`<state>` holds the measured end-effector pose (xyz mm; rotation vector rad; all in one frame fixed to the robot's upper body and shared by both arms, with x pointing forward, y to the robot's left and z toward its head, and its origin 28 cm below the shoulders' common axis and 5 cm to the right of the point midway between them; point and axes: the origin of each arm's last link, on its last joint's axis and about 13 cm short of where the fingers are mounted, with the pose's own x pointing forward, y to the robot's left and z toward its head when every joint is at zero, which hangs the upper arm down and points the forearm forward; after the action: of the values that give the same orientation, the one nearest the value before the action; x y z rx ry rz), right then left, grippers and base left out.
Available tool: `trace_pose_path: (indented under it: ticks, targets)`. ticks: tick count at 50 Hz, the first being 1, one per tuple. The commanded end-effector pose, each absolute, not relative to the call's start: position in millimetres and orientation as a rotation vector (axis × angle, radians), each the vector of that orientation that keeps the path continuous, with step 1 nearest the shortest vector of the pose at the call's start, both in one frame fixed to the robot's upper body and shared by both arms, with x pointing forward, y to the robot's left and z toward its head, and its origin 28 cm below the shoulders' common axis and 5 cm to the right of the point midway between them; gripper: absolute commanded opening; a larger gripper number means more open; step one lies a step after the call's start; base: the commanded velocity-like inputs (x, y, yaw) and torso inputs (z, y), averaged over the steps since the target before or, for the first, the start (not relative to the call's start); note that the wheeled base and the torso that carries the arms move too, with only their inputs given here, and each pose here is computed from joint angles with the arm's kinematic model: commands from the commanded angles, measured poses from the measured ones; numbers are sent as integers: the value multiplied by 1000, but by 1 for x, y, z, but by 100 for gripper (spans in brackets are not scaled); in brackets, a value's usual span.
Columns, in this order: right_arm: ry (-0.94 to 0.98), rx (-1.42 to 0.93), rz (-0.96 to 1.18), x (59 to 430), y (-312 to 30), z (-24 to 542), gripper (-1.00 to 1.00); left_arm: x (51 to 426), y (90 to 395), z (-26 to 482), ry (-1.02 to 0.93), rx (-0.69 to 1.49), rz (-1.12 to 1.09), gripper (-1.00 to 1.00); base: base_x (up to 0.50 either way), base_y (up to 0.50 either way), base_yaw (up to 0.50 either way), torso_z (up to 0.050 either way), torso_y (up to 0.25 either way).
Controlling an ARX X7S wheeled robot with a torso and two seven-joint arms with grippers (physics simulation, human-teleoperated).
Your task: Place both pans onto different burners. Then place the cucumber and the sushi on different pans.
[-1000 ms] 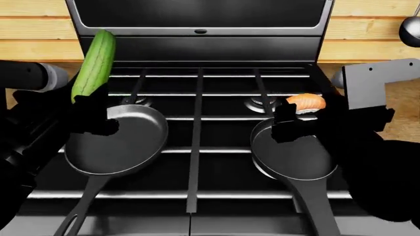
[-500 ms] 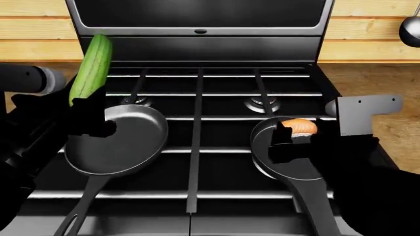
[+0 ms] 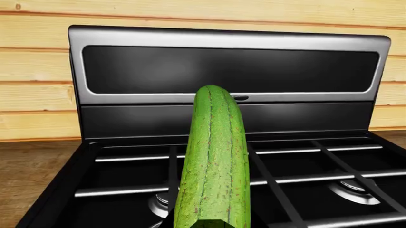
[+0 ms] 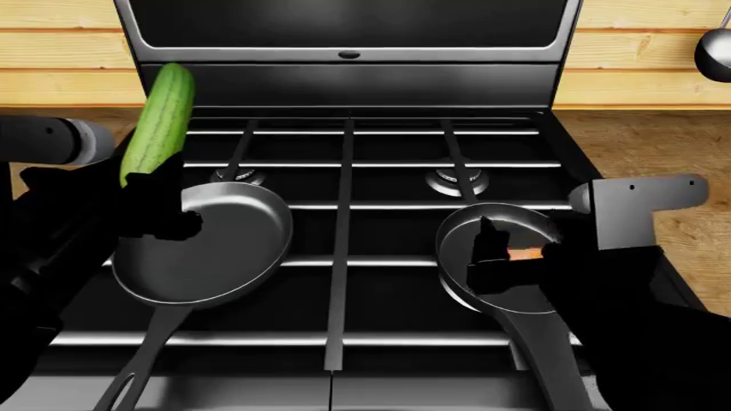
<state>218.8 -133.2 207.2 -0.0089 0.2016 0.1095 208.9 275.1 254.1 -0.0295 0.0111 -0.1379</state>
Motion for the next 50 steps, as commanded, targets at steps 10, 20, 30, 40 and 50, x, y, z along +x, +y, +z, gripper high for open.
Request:
trace_pose_path:
  ticks: [10,20,30,40,50]
  targets:
    - [-45,-23,81,187,-136,273,100,230,278,270,72,62,-123,-100,0,0,0,0,0]
    - [-44,-18,73,186,-137,268,100,241,288,246,203,95,-64,-100,0,0,0,0,0]
    - [-13,-16,80,194,-135,259,100,238,287,217,299,110,-95,-100,0,0,0,0,1]
    - [0,-17,85,196,-135,255,100,238,289,202,331,84,-85,-100,0,0,0,0,0]
    - [9,-14,89,197,-134,253,100,239,289,201,332,69,-93,100,0,0,0,1,1]
